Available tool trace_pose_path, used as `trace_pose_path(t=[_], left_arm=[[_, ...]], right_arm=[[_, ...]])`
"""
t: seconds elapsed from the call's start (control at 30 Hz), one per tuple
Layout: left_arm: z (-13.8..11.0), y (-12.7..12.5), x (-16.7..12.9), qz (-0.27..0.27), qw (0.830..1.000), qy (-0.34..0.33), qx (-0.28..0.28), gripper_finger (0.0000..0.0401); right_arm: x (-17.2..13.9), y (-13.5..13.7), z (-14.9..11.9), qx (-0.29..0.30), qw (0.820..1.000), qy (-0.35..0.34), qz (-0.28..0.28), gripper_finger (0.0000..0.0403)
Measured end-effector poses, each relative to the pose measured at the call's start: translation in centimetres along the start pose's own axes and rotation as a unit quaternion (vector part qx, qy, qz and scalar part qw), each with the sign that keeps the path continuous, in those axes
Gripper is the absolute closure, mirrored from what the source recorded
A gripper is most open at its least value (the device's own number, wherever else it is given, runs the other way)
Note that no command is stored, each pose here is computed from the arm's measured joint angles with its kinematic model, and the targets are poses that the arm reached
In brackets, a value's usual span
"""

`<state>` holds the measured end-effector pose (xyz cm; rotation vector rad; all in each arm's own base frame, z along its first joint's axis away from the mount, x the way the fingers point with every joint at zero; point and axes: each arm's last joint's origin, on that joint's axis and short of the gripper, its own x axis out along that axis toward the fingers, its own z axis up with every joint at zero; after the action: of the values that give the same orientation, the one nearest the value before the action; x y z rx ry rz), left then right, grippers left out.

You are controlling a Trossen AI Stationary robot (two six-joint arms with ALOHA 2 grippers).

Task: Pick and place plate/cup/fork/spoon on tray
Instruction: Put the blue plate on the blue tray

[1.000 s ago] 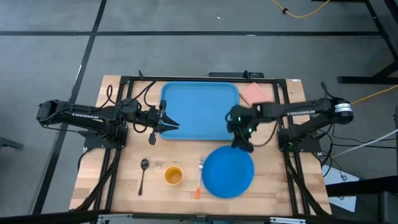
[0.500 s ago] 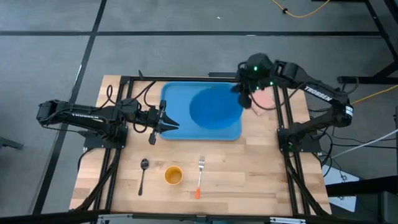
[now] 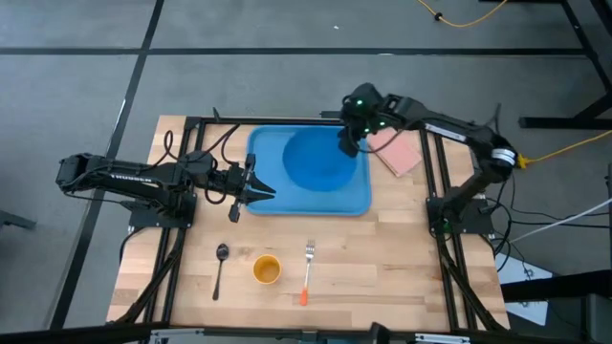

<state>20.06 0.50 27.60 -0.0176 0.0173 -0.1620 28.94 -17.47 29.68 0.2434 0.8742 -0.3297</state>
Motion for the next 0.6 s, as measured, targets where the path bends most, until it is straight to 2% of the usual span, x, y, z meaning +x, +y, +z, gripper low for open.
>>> trace_pose_path(t=[0.13, 0.3, 0.6], left_arm=[[0.0, 0.0, 0.0, 0.0, 1.0, 0.0, 0.0, 0.035], [0.0, 0.0, 0.0, 0.0, 1.0, 0.0, 0.0, 0.035], [0.0, 0.0, 0.0, 0.0, 1.0, 0.0, 0.0, 0.035]], right_arm=[[3.0, -0.6, -0.7, 0.018, 0.999, 0.04, 0.002, 0.0402], [5.3, -1.2, -1.1, 0.042, 0.997, 0.065, -0.008, 0.0401], [6.0, -1.4, -0.8, 0.028, 0.999, 0.046, -0.008, 0.0392]])
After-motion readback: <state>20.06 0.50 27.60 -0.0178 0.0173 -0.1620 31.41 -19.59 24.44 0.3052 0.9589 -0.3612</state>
